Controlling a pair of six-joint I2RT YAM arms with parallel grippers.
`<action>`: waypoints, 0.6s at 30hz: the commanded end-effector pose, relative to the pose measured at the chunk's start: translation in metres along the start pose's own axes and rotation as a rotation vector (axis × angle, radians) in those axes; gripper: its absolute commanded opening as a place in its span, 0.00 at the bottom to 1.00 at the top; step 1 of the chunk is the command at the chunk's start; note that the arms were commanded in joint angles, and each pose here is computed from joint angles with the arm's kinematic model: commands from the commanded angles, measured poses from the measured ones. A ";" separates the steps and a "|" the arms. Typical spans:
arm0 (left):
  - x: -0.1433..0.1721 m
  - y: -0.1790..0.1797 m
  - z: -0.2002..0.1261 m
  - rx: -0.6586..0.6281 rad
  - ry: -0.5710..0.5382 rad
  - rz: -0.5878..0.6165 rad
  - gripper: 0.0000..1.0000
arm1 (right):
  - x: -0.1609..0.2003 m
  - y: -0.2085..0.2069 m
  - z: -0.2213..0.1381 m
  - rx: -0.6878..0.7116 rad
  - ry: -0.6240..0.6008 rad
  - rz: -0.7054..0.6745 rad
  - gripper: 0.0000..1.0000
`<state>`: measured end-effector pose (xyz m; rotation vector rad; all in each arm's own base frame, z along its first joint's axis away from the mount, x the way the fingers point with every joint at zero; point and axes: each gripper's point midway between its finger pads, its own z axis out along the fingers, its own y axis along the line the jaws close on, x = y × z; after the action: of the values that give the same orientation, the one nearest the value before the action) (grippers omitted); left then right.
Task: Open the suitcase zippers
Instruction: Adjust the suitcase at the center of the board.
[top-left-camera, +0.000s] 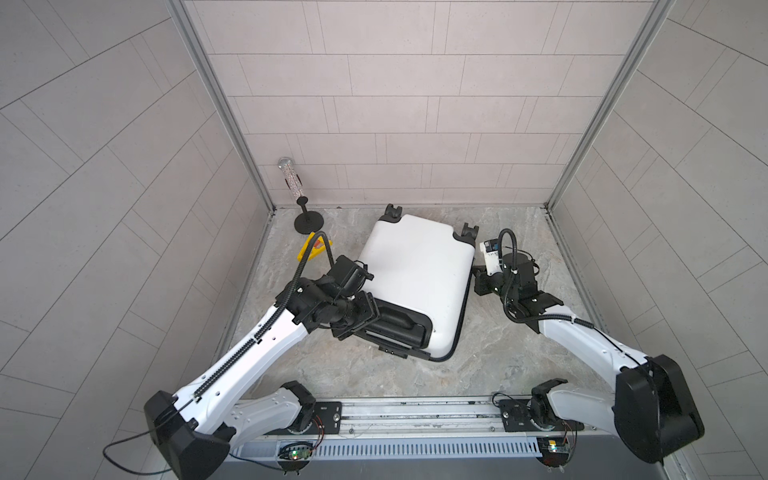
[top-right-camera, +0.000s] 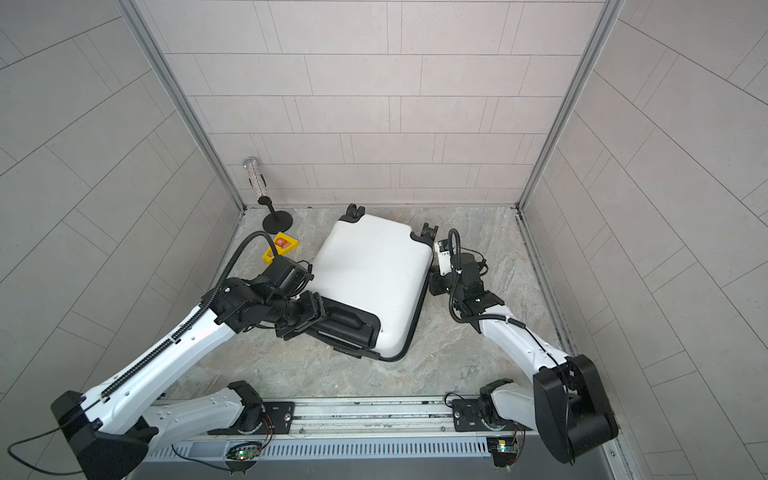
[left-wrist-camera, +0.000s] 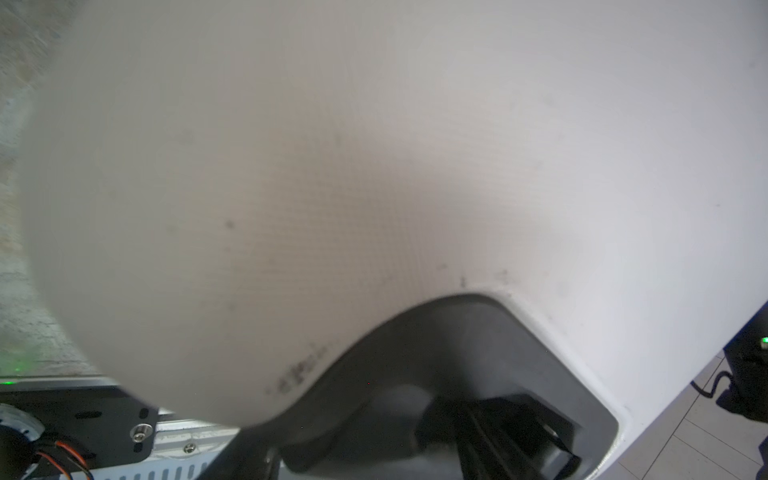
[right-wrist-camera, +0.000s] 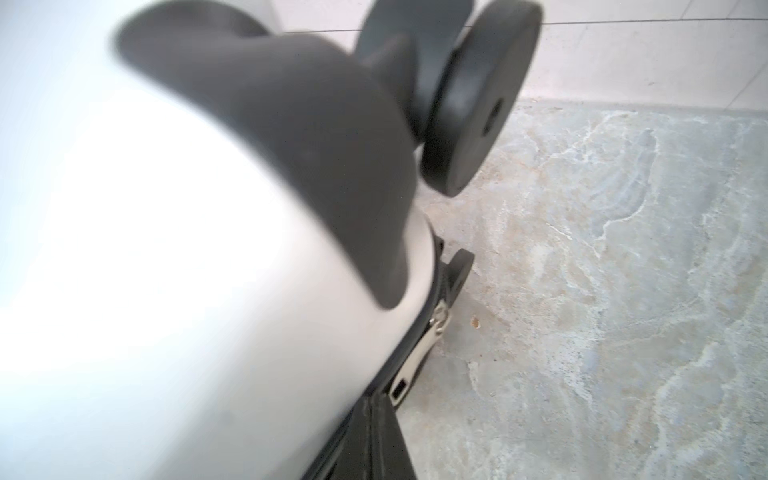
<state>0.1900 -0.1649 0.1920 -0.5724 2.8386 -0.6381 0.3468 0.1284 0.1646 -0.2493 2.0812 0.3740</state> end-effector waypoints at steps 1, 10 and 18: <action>-0.055 0.001 0.001 -0.030 -0.164 0.056 0.70 | 0.017 0.015 -0.011 -0.041 0.026 0.000 0.00; -0.084 -0.021 0.005 0.021 -0.098 0.070 0.69 | 0.043 0.021 -0.024 -0.013 0.046 0.014 0.00; -0.049 -0.042 0.016 0.089 -0.035 0.060 0.69 | 0.038 0.022 -0.021 -0.021 0.054 -0.002 0.00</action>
<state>0.2512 -0.1690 0.1913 -0.4911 2.8091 -0.6242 0.2998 0.1415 0.1381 -0.2854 2.1401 0.4040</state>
